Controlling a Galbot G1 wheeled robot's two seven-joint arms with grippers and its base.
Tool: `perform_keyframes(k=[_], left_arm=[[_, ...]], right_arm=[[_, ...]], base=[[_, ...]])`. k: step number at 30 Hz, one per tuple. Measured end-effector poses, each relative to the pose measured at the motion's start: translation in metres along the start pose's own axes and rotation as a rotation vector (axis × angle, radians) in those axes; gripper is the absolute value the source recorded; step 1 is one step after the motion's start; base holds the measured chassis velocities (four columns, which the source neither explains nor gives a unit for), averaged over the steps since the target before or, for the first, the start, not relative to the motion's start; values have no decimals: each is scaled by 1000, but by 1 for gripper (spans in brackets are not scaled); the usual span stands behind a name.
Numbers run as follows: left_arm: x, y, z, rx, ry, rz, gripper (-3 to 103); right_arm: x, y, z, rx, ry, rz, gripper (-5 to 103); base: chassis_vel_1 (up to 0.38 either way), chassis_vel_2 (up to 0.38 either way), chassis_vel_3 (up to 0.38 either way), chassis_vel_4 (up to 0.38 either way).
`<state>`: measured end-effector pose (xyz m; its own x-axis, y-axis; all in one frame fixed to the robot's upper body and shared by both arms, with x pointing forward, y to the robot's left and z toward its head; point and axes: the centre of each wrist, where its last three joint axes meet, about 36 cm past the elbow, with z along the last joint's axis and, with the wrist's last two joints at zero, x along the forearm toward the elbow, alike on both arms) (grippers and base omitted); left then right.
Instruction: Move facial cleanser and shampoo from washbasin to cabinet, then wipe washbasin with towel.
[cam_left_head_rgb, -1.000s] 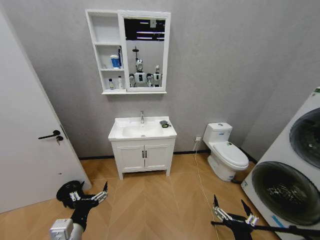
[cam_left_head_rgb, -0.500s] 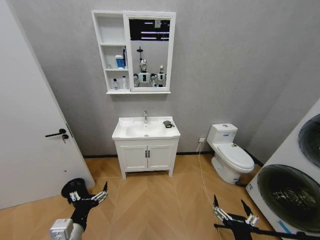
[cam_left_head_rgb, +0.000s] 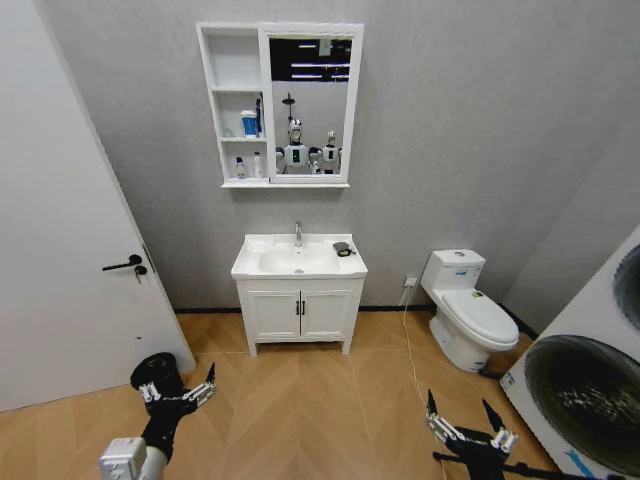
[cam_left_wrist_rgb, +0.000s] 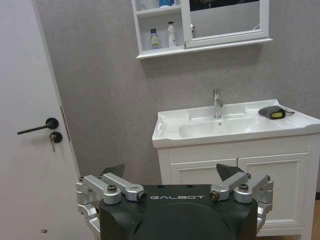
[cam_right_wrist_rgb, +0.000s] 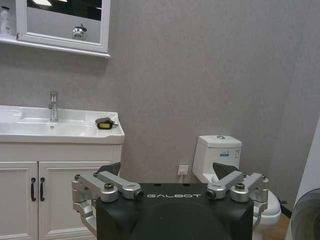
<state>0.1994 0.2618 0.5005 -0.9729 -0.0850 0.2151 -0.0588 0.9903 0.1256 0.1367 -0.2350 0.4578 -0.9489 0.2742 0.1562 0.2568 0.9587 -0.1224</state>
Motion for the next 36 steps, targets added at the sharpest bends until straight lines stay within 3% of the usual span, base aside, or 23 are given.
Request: perform_keyframes(k=[36], left_arm=[[0, 0, 0, 0, 0, 0, 100]], right_arm=[[0, 0, 0, 0, 0, 0, 100]], base=[[0, 0, 0, 0]])
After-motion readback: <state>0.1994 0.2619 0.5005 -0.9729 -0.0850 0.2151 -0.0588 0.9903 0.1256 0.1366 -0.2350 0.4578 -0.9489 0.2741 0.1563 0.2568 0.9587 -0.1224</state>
